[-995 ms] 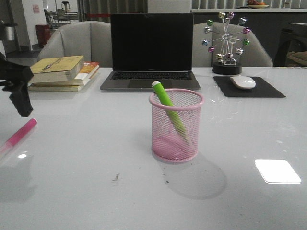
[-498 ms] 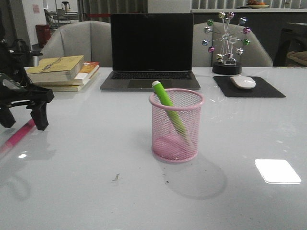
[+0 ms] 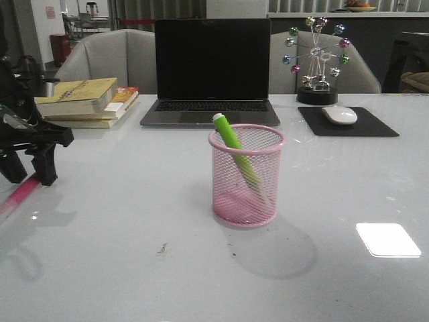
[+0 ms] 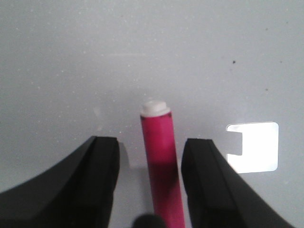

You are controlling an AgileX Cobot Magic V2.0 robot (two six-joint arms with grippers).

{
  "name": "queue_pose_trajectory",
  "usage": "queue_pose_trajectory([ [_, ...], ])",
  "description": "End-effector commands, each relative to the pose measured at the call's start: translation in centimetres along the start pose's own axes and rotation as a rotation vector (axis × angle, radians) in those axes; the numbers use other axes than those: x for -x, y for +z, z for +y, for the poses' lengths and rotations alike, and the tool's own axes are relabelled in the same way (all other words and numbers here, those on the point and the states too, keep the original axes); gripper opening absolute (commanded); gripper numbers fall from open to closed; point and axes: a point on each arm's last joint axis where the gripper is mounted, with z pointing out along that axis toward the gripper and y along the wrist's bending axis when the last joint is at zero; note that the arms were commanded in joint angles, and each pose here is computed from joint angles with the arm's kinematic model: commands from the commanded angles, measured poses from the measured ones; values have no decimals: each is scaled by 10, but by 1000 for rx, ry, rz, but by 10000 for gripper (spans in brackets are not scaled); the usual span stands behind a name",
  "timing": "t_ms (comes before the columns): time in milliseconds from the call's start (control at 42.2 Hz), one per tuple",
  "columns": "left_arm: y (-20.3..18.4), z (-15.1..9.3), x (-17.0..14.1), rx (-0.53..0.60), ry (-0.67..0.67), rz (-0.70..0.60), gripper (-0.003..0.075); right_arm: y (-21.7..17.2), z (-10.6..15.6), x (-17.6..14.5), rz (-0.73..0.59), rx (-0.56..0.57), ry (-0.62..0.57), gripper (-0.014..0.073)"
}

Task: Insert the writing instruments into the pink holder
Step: 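Lower the left gripper onto the pink marker and close it, then lift the pink marker with the left gripper toward the holder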

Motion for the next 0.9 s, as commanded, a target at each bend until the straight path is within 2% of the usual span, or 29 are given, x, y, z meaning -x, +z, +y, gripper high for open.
queue_pose_trajectory([
  [0, -22, 2, 7, 4, -13, -54, 335, -7, 0, 13, -103, -1, -16, 449],
  [213, -31, 1, 8, -2, -20, -79, 105, -7, 0, 13, -103, -1, -16, 449],
  [332, -52, -5, 10, -38, -50, -173, 96, -7, 0, 13, -103, -1, -16, 449],
  [427, -84, -21, 8, -68, -42, -341, 95, -7, 0, 13, -106, -1, -16, 449],
  [569, -144, -68, -9, -128, 37, -681, 95, -7, 0, 13, -106, -1, -16, 449],
  [711, -198, -119, -37, -257, 98, -1055, 95, -7, 0, 14, -110, -1, -16, 449],
  [806, -213, -157, -59, -391, 101, -1248, 94, -7, 0, 14, -115, -1, -16, 449],
  [877, -217, -183, -72, -466, 125, -1347, 94, -7, 0, 14, -118, -1, -16, 449],
])
